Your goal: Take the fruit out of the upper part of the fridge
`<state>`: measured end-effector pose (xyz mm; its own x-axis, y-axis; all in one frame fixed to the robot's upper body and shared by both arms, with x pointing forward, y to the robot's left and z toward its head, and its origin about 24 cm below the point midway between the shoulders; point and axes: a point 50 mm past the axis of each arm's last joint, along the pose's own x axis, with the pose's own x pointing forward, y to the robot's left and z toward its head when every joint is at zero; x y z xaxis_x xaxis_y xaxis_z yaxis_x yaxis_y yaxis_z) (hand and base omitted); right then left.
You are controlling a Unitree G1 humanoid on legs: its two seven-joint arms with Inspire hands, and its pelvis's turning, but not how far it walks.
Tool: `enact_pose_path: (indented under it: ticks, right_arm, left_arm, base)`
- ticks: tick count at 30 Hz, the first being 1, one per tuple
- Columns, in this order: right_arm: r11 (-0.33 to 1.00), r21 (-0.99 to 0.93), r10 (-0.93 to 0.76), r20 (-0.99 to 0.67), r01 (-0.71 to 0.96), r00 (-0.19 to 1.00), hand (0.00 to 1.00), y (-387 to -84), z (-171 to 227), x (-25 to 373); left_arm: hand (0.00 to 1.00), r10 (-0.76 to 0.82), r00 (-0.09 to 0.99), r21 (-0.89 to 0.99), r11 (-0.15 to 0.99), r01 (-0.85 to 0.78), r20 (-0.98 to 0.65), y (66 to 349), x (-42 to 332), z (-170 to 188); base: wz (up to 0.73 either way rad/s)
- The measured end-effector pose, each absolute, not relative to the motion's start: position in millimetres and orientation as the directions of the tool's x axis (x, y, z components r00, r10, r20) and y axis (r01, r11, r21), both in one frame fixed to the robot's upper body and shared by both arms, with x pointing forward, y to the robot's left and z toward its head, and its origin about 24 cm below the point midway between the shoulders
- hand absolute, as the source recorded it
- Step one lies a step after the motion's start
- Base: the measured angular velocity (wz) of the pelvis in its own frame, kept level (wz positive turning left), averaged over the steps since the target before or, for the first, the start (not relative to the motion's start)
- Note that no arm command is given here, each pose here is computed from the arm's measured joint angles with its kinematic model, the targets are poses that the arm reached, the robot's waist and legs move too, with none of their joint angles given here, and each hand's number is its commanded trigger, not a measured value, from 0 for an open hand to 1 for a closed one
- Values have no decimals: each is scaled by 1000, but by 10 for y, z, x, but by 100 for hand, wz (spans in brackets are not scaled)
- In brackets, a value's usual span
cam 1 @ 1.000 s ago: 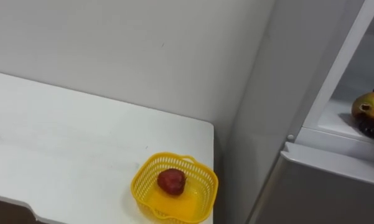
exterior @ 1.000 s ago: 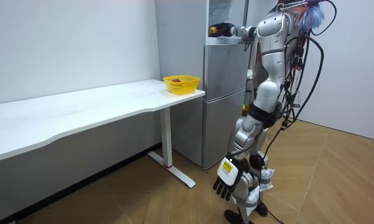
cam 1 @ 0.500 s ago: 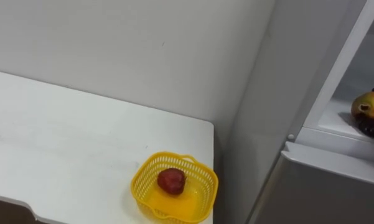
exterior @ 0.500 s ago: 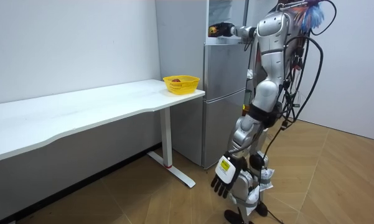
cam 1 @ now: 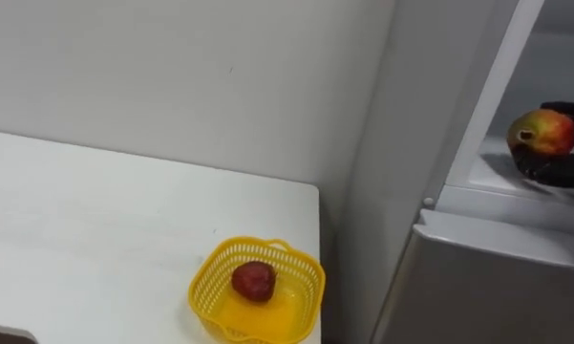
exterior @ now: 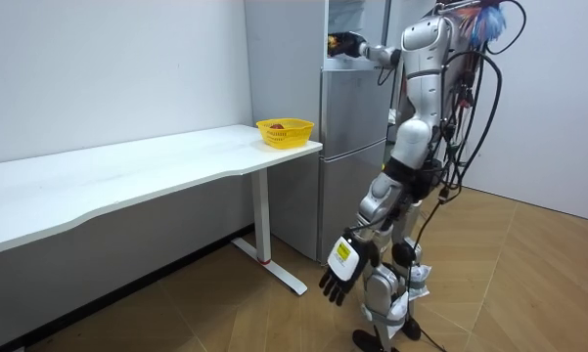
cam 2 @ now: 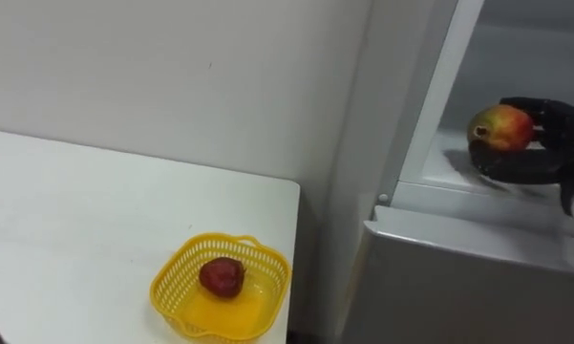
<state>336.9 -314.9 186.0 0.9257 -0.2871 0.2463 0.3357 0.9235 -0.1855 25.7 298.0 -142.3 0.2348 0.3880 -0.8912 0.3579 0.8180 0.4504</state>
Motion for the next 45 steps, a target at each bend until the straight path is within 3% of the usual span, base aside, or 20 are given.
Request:
enact_pose_path:
  ticks: [9,25,38,45]
  right_arm:
    - [957,-135,-183,411,258,893,100,-2704,1850,2916]
    - [971,-99,-119,592,219,797,100,-2353,2045,2436]
    - [873,-430,107,629,230,770,100,-1979,1990,2223]
    - [814,-562,279,601,148,749,100,-1694,1996,2229]
  left_arm:
    - [0,371,237,434,833,342,-898,2810,239,-1494]
    - [0,364,277,446,825,347,-889,2695,282,-1524]
    - [0,291,330,412,820,398,-898,2554,419,-1556]
    - [0,242,349,380,828,412,-905,2515,558,-1553]
  base:
    - [-9]
    - [-12]
    - [-7]
    - [0]
